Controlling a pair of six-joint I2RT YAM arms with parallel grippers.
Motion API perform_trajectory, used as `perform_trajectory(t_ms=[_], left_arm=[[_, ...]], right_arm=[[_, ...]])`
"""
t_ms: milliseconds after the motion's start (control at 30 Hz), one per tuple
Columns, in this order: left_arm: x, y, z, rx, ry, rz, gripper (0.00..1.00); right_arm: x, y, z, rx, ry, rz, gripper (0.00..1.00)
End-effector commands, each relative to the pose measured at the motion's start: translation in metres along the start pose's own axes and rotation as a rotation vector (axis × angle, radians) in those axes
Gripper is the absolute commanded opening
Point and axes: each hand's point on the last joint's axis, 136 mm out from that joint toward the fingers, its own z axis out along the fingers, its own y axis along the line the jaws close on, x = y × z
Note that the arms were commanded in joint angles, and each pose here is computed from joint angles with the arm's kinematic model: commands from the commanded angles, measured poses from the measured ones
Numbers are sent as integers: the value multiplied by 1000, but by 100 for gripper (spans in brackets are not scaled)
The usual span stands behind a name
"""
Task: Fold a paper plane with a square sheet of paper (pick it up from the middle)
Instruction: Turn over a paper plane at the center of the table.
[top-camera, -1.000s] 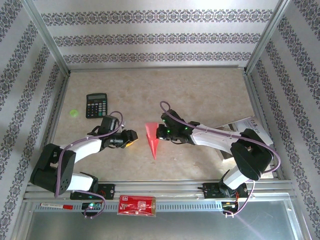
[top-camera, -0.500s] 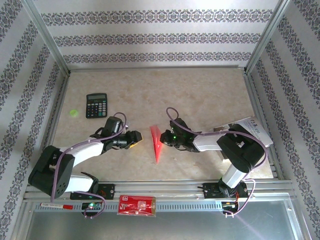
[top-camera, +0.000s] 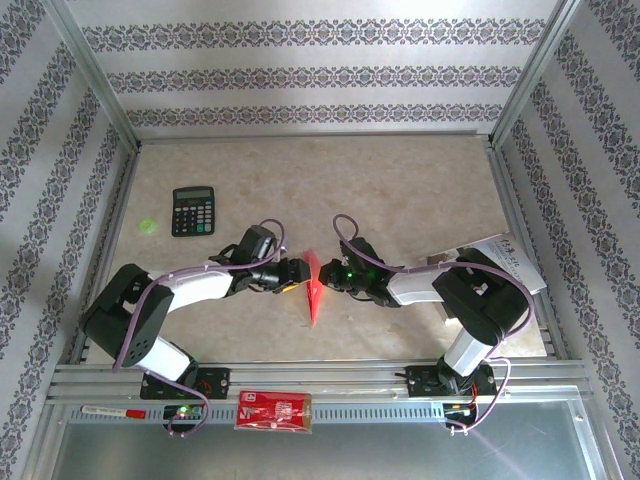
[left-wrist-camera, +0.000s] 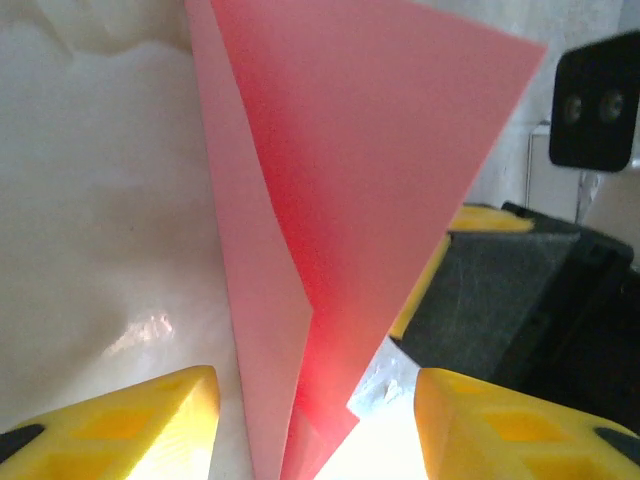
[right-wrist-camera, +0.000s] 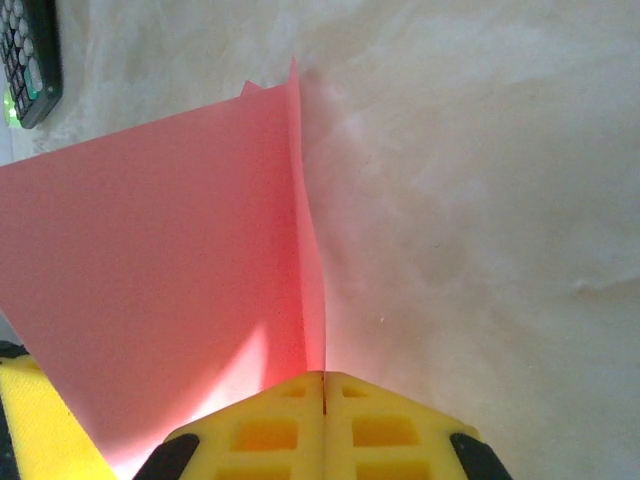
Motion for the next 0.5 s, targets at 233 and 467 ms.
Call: perform_trajectory(t_ms=[233, 467], left_arm=[[-1, 14, 7, -72, 8, 8, 38], [-4, 16, 12, -86, 19, 13, 34]], right_arm=[[1, -4, 0, -6, -3, 19, 0], [0, -3, 0, -8, -4, 18, 0]])
